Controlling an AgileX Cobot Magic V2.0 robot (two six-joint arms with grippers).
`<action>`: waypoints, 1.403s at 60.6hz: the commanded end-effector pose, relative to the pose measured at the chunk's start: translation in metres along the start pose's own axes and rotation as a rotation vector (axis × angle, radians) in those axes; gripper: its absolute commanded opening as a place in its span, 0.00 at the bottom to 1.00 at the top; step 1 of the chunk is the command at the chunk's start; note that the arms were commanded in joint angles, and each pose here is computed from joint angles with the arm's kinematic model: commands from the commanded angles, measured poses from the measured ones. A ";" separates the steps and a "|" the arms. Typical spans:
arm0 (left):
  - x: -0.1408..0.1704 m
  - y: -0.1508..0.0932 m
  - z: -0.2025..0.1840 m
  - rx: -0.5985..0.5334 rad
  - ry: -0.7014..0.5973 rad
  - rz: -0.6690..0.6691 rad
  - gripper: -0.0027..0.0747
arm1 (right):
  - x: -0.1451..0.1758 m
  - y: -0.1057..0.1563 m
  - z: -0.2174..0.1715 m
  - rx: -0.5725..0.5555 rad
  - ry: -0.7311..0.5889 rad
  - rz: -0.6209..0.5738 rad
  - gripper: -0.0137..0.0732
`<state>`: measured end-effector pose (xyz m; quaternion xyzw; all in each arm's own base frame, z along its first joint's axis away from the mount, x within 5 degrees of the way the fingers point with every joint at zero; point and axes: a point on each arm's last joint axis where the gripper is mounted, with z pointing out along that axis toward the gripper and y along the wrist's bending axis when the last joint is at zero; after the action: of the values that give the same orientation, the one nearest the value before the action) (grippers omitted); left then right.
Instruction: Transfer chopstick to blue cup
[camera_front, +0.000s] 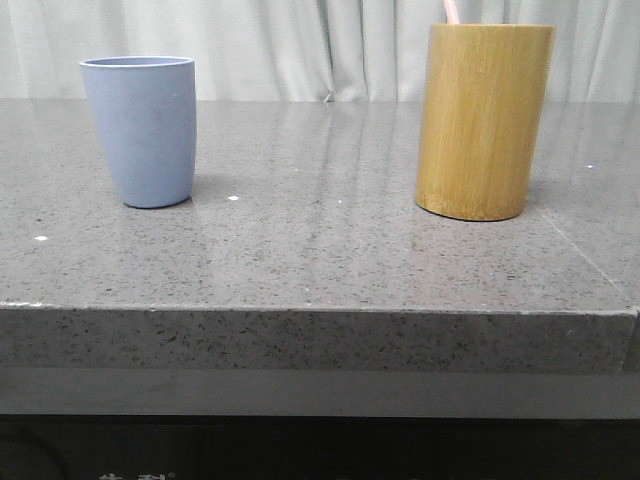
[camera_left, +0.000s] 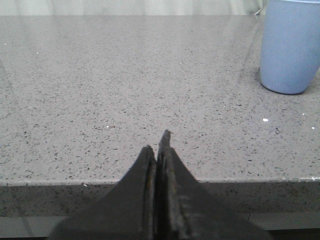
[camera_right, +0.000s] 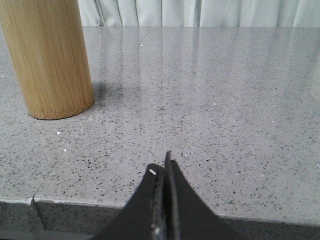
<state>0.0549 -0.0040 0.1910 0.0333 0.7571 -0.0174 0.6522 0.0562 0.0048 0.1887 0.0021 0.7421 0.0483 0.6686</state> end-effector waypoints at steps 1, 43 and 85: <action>-0.006 0.000 -0.001 -0.004 -0.098 -0.009 0.01 | -0.009 -0.001 -0.002 0.010 -0.100 -0.003 0.03; -0.006 0.000 -0.001 -0.004 -0.098 -0.009 0.01 | -0.009 -0.001 -0.002 0.010 -0.100 -0.003 0.03; -0.011 0.001 -0.002 -0.023 -0.147 0.095 0.01 | -0.010 -0.001 -0.002 0.010 -0.102 -0.003 0.03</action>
<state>0.0553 -0.0021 0.1934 0.0626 0.7465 0.0226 0.6620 0.0562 0.0048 0.1887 0.0021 0.7421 0.0483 0.6686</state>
